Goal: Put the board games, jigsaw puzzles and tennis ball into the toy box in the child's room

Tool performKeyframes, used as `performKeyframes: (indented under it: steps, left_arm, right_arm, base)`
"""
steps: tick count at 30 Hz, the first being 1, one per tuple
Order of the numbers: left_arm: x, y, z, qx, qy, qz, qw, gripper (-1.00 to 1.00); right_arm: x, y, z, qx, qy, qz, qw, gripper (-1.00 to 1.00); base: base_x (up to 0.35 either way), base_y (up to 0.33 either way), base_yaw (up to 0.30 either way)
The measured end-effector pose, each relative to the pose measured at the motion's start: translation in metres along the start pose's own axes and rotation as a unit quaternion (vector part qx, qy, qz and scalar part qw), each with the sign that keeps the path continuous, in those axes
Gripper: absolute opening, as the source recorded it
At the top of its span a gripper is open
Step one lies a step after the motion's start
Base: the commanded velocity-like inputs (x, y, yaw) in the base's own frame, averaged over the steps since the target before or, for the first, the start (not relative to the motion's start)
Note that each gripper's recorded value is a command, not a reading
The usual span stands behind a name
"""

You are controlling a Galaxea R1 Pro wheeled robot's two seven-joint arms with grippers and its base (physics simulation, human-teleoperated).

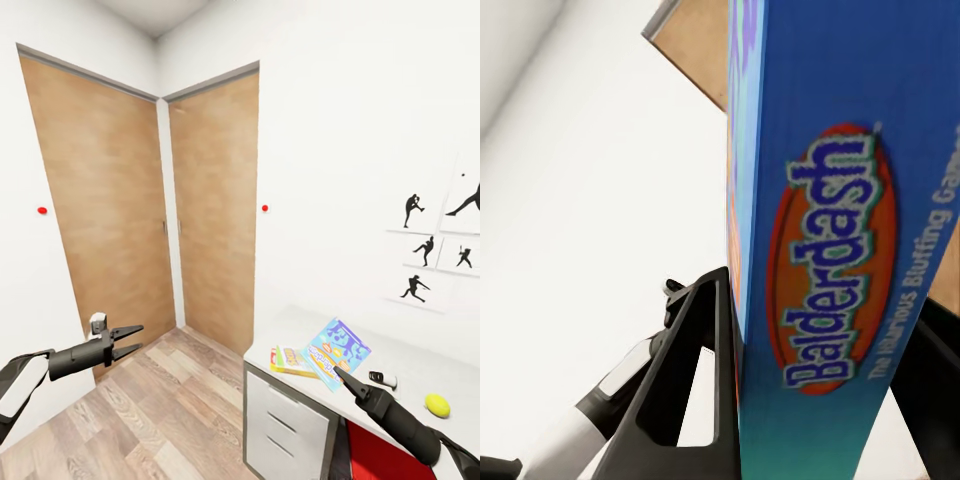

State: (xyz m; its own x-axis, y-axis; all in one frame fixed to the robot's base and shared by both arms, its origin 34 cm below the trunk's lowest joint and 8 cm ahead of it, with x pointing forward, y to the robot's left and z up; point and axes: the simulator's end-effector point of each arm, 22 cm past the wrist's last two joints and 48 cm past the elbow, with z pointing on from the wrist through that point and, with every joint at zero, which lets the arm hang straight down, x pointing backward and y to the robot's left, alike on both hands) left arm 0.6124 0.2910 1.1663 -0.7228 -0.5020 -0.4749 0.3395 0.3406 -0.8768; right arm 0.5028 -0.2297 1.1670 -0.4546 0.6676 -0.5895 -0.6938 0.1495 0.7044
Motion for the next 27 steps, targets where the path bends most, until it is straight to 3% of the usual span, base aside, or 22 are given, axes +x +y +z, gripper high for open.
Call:
performKeyframes:
  steps: [27]
  left_arm:
    - [-0.002,-0.009,-0.002,0.005,-0.003,0.007,1.0,1.0]
  right_arm:
    - [-0.01,0.005,-0.004,-0.001,-0.012,-0.009,0.9999,-1.0]
  base:
    - [0.0,0.0,-0.258]
